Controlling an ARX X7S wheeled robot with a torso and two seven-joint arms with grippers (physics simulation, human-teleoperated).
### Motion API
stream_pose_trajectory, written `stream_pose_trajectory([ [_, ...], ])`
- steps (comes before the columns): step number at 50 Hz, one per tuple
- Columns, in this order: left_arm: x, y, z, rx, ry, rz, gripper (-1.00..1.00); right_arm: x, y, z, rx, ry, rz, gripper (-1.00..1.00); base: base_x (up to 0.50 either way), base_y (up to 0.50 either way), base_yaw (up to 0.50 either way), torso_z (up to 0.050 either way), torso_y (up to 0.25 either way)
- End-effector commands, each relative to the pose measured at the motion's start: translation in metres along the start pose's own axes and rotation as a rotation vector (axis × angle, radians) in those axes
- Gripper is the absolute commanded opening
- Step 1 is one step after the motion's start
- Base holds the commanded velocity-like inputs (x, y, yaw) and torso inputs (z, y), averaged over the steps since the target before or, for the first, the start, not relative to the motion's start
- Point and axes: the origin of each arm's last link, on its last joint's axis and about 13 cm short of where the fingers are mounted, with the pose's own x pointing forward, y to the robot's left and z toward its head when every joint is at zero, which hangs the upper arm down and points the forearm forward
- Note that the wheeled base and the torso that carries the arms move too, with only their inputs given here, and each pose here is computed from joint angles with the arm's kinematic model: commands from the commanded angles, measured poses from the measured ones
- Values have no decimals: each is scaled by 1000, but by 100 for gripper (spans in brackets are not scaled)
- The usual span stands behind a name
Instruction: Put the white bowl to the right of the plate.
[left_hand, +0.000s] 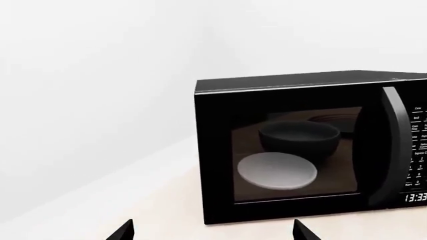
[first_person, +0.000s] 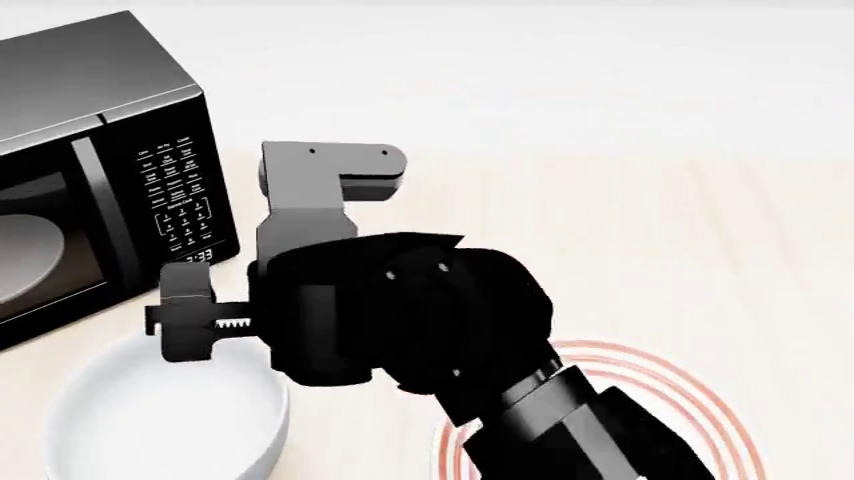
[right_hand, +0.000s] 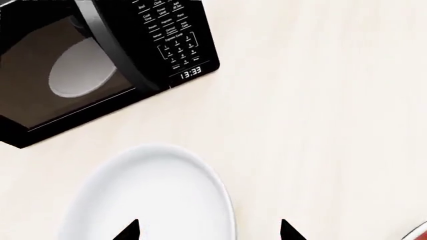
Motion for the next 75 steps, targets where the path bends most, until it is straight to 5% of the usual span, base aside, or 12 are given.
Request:
stream_pose_trajectory([
  [1, -1, 2, 2, -4, -6, 6, 100, 13, 0, 9, 66, 91, -94, 100, 0, 0, 0, 0, 0],
  [13, -2, 3, 2, -7, -9, 5, 100, 13, -3, 5, 83, 210, -136, 100, 0, 0, 0, 0, 0],
  [21, -4, 3, 3, -8, -13, -2, 100, 16, -3, 4, 213, 257, -165, 100, 0, 0, 0, 0, 0],
  [30, -5, 2, 4, -10, -18, -13, 100, 19, -1, 0, 302, 286, -66, 100, 0, 0, 0, 0, 0],
  [75, -8, 3, 5, -14, -32, -23, 100, 46, -21, -43, 356, 355, 35, 100, 0, 0, 0, 0, 0],
])
